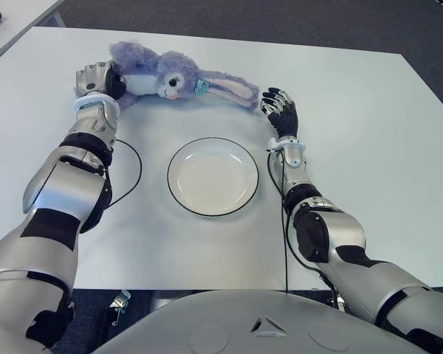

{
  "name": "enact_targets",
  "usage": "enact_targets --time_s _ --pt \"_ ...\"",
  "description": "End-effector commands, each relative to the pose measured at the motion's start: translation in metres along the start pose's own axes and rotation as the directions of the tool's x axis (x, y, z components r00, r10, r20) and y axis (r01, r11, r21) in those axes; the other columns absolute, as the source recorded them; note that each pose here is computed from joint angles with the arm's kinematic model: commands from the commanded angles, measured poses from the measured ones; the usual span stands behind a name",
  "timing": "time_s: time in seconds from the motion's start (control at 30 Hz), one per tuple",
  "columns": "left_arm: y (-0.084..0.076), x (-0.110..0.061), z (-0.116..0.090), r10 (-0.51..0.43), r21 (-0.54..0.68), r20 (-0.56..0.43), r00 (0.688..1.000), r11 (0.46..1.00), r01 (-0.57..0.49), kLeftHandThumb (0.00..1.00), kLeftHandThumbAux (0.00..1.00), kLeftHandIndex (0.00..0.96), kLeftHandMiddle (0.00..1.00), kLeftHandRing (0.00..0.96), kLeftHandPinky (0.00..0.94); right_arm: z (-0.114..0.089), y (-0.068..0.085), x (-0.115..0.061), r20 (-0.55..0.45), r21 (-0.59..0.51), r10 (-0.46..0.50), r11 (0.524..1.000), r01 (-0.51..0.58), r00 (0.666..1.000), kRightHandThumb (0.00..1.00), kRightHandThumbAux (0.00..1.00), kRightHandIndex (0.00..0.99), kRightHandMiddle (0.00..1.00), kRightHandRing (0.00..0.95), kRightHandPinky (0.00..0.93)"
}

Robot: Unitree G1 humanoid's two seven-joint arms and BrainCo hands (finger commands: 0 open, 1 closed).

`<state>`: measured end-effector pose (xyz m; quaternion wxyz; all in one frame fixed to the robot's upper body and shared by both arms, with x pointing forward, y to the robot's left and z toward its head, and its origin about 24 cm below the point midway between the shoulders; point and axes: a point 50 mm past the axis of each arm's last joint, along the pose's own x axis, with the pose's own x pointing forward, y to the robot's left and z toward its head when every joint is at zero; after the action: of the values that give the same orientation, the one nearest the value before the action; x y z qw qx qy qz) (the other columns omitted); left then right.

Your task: Put the doll into the plate.

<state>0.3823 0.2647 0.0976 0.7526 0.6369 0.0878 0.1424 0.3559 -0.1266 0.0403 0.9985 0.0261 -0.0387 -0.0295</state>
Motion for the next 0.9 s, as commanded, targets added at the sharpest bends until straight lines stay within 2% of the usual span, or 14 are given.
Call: enact_targets --time_s 0.03,0.1,0.23,0.3,0.33,0.37,0.43,0.5,0.6,0.73,0.87,0.9 --pt "-0.0425 -0.0231 -0.0250 -0.113 -0.010 -0.094 0.989 0.994 0.112 0.732 0.677 0.428 0.360 0.335 0.358 -0.0914 -0.0201 -0.0767 -0.374 0.033 -0.086 0.994 0.106 0.923 0.512 0.851 0.244 0.302 0.271 0.220" --pt "-0.0419 -0.0230 -0.0247 -0.101 -0.013 -0.094 0.990 0.995 0.100 0.733 0.678 0.428 0.369 0.350 0.392 -0.0915 -0.0201 -0.0767 -0.374 0.030 -0.085 0.994 0.104 0.923 0.515 0.853 0.247 0.302 0.272 0.224" --pt "-0.0405 -0.0224 -0.0231 -0.081 -0.017 -0.095 0.992 0.997 0.080 0.736 0.680 0.431 0.371 0.353 0.372 -0.0917 -0.0202 -0.0769 -0.375 0.021 -0.083 0.995 0.098 0.923 0.492 0.856 0.247 0.292 0.273 0.252" --pt "-0.0404 -0.0223 -0.0227 -0.078 -0.022 -0.097 0.992 0.997 0.076 0.737 0.682 0.431 0.373 0.365 0.418 -0.0916 -0.0202 -0.0769 -0.375 0.020 -0.083 0.995 0.097 0.924 0.483 0.854 0.242 0.289 0.274 0.255" --pt "-0.0405 -0.0224 -0.0226 -0.076 -0.027 -0.098 0.992 0.997 0.074 0.743 0.683 0.438 0.363 0.387 0.542 -0.0916 -0.0201 -0.0768 -0.375 0.021 -0.083 0.995 0.098 0.923 0.475 0.852 0.238 0.288 0.274 0.258" --pt "-0.0405 -0.0225 -0.0227 -0.075 -0.031 -0.098 0.992 0.997 0.072 0.746 0.683 0.441 0.367 0.403 0.589 -0.0916 -0.0201 -0.0768 -0.375 0.021 -0.083 0.995 0.098 0.923 0.470 0.853 0.235 0.287 0.273 0.257" --pt "-0.0407 -0.0226 -0.0227 -0.074 -0.036 -0.100 0.992 0.997 0.071 0.747 0.683 0.442 0.368 0.407 0.602 -0.0915 -0.0199 -0.0768 -0.374 0.022 -0.084 0.995 0.099 0.924 0.467 0.853 0.235 0.286 0.273 0.256" --pt "-0.0409 -0.0227 -0.0225 -0.075 -0.041 -0.101 0.992 0.997 0.071 0.929 0.648 0.459 0.488 0.444 0.625 -0.0914 -0.0198 -0.0768 -0.373 0.023 -0.084 0.995 0.100 0.924 0.469 0.855 0.236 0.287 0.274 0.259" --pt "-0.0411 -0.0228 -0.0221 -0.075 -0.063 -0.104 0.992 0.996 0.068 0.955 0.648 0.462 0.542 0.414 0.579 -0.0913 -0.0197 -0.0767 -0.372 0.029 -0.087 0.994 0.105 0.924 0.483 0.856 0.247 0.293 0.278 0.263" --pt "-0.0409 -0.0227 -0.0222 -0.072 -0.077 -0.106 0.992 0.995 0.064 0.951 0.653 0.461 0.484 0.413 0.566 -0.0914 -0.0197 -0.0768 -0.373 0.030 -0.086 0.994 0.105 0.924 0.492 0.855 0.252 0.295 0.279 0.262" --pt "-0.0400 -0.0220 -0.0215 -0.072 -0.095 -0.110 0.991 0.994 0.062 0.951 0.654 0.461 0.486 0.408 0.550 -0.0914 -0.0195 -0.0769 -0.372 0.029 -0.083 0.994 0.101 0.925 0.487 0.857 0.253 0.301 0.287 0.269" --pt "-0.0398 -0.0218 -0.0214 -0.073 -0.097 -0.110 0.991 0.993 0.063 0.988 0.660 0.462 0.486 0.405 0.464 -0.0914 -0.0195 -0.0769 -0.371 0.029 -0.083 0.995 0.101 0.925 0.484 0.858 0.252 0.302 0.287 0.264"
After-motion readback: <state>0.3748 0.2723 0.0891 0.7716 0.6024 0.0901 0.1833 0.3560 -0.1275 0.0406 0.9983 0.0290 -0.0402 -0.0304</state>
